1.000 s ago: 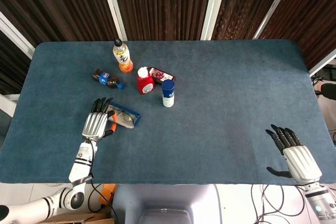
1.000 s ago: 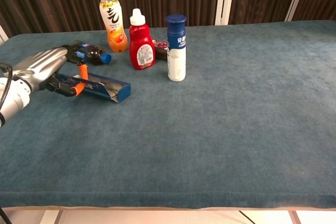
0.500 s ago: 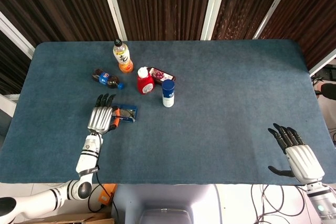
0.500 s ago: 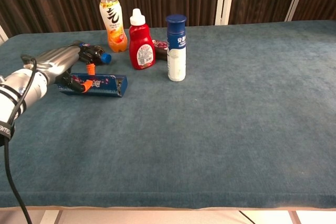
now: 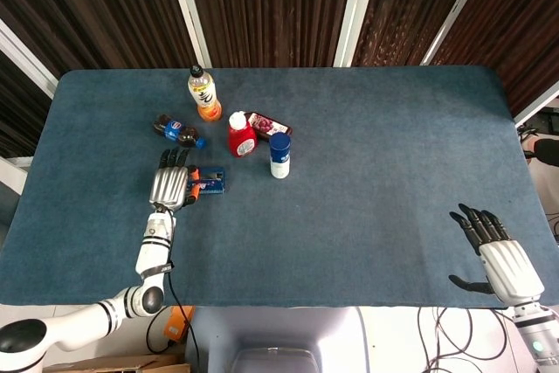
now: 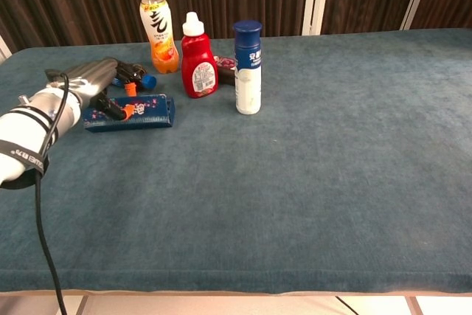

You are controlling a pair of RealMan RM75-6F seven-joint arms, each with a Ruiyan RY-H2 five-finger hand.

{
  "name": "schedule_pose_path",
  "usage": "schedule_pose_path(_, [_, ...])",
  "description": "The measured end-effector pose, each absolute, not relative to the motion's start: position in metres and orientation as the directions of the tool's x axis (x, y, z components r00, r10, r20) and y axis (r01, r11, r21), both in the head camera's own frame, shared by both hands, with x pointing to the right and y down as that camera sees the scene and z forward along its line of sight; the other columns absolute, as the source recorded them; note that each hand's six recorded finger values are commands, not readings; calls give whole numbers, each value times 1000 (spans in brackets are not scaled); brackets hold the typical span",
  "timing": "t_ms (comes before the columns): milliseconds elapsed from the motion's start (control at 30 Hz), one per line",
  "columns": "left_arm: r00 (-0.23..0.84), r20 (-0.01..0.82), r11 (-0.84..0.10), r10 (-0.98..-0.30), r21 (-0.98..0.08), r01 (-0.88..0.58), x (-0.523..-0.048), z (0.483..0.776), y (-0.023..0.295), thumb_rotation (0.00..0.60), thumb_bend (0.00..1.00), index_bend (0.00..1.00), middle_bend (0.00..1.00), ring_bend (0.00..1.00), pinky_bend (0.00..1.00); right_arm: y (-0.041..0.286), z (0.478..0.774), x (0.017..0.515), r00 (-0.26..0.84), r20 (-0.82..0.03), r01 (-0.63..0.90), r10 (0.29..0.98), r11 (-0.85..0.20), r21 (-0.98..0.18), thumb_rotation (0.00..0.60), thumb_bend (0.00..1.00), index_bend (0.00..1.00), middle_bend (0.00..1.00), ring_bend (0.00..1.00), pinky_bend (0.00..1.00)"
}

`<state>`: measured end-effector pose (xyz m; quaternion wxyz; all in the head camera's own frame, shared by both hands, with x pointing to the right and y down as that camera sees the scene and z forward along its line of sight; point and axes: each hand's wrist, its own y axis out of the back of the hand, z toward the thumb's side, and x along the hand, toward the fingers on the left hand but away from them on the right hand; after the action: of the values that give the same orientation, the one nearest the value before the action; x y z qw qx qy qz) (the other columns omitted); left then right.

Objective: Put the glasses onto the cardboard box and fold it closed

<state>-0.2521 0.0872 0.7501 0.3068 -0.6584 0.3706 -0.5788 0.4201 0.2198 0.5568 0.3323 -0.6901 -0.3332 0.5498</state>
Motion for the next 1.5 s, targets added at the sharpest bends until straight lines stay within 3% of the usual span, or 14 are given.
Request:
schedule_pose_path(1133, [-47,538,-522,-842,-834,-180,-273,766,46,600,446,647,139,23,10,217,559,422,152,-539,87,828,-555,-828,600,252,0,0,0,0])
schedule_pose_path(1267, [-60,541,-525,-839,-833,-175,-276,770,45,600,444,481,127,16,10,217,559,423,149,-538,85,829,-553,-829,600,252,0,0,0,0])
schedule_pose_path(1333, [-67,540,-522,-839,-833,-182,-278,772,44,600,438,341,95,7,8,217,559,423,148,-538,84,830,-553,-829,600,252,0,0,0,0])
schedule_pose_path(1400, [-74,537,-516,-840,-835,-191,-281,773,42,600,422,139,32,0,4,217,559,423,147,-538,85,830,-552,-829,600,252,0,0,0,0])
schedule_pose_path(1467, [-79,530,-509,-845,-840,-191,-282,773,41,600,410,16,0,0,0,216,558,424,147,-536,86,832,-550,-831,600,252,0,0,0,0])
schedule_pose_path(1500, [-81,523,-502,-849,-844,-188,-284,773,40,600,408,3,0,0,0,216,558,424,146,-535,86,832,-549,-831,600,252,0,0,0,0])
